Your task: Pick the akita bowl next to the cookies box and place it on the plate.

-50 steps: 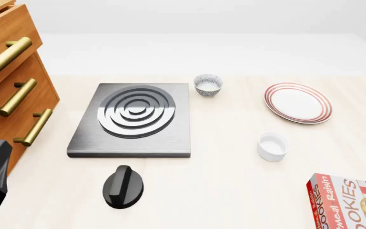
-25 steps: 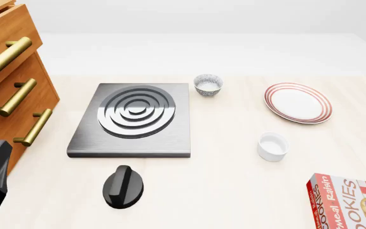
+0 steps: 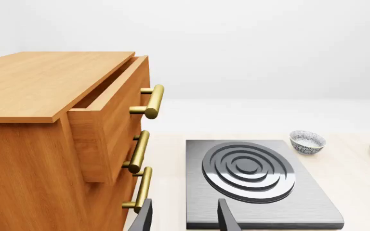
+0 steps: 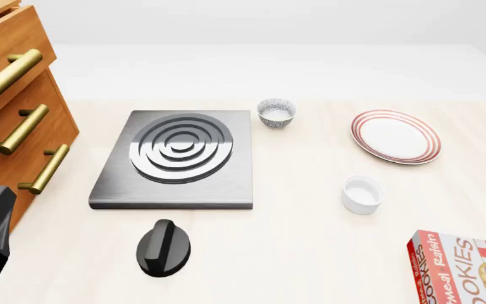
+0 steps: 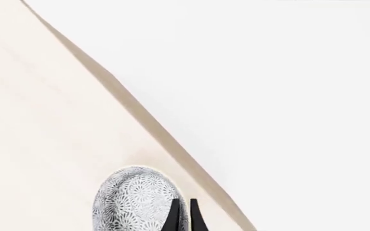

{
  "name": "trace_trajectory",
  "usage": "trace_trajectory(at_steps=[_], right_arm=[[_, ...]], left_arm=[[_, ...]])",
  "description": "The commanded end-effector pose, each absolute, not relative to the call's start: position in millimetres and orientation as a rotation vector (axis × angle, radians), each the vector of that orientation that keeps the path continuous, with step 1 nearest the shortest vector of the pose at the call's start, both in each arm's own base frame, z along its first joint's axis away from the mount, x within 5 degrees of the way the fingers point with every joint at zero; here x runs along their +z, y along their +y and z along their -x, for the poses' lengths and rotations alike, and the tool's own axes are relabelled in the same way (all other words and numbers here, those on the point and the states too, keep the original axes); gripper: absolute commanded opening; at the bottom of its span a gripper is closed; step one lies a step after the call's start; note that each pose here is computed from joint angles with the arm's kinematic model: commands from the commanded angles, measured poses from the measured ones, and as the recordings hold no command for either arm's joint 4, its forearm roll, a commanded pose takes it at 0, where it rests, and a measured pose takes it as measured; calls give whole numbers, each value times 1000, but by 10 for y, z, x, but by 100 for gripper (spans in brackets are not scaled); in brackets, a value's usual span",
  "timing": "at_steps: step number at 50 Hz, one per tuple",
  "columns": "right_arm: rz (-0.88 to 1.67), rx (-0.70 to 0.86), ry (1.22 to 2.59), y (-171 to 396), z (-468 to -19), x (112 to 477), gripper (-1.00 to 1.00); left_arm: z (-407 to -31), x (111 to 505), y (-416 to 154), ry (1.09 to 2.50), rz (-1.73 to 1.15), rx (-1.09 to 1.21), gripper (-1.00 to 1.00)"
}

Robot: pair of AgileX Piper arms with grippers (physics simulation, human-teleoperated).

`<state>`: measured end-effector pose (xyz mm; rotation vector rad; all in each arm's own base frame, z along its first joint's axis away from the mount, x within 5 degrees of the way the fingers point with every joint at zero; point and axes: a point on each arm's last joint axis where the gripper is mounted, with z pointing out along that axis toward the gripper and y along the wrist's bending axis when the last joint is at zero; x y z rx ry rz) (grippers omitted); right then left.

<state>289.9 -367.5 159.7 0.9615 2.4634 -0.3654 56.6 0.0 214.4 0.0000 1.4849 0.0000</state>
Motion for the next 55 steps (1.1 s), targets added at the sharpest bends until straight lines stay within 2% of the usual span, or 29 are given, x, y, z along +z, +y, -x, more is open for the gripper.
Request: trace_trajectory(at_steps=[1, 7, 29, 51, 55], right_arm=[[-972, -376, 2443, -3590, -2860, 1815, -100], [-921, -376, 2418, -3410, -2969, 2041, -100], [-896, -400, 2347, -3188, -2875, 2809, -100], [-961, -332, 2329, -2967, -2935, 3124, -100], [-975, -305, 2341, -2913, -2996, 3084, -100]], left_arm=[[-566, 2144, 0, 1485, 0, 0, 100], [-566, 2144, 0, 1485, 0, 0, 100], [-566, 2144, 0, 1485, 0, 0, 100], [-566, 2144, 0, 1485, 0, 0, 100], [-566, 2144, 0, 1485, 0, 0, 100]])
